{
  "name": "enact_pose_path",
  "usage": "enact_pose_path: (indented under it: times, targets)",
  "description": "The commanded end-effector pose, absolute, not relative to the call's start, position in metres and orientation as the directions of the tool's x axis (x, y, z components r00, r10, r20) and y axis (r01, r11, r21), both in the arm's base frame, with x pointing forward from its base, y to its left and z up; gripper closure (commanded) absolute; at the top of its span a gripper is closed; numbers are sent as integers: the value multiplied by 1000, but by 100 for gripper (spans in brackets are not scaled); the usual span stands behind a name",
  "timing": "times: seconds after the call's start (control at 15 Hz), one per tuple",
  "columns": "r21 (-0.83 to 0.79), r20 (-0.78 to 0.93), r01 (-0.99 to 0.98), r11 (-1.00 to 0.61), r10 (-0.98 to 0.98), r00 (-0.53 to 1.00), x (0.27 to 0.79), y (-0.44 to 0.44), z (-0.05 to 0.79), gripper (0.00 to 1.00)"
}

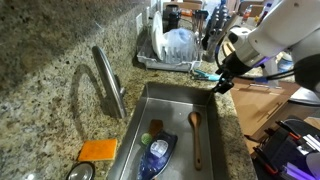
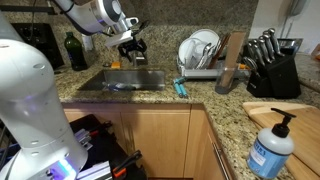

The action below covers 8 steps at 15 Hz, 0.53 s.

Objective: Open the faucet

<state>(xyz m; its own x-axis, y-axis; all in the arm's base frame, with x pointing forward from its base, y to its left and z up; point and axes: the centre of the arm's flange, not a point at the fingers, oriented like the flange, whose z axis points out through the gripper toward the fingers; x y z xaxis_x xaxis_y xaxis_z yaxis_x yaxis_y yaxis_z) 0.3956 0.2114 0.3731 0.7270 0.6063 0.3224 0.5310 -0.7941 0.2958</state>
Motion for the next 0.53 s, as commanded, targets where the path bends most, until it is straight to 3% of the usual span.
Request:
enact_pose_path:
  times: [0.0,0.07,0.47]
  targets:
    - [351,464,454,-819,573,675,419,257,363,0]
    - [317,412,501,-805,593,692,396,242,378,0]
    - [320,506,425,-847,532,679,417,251,376,0]
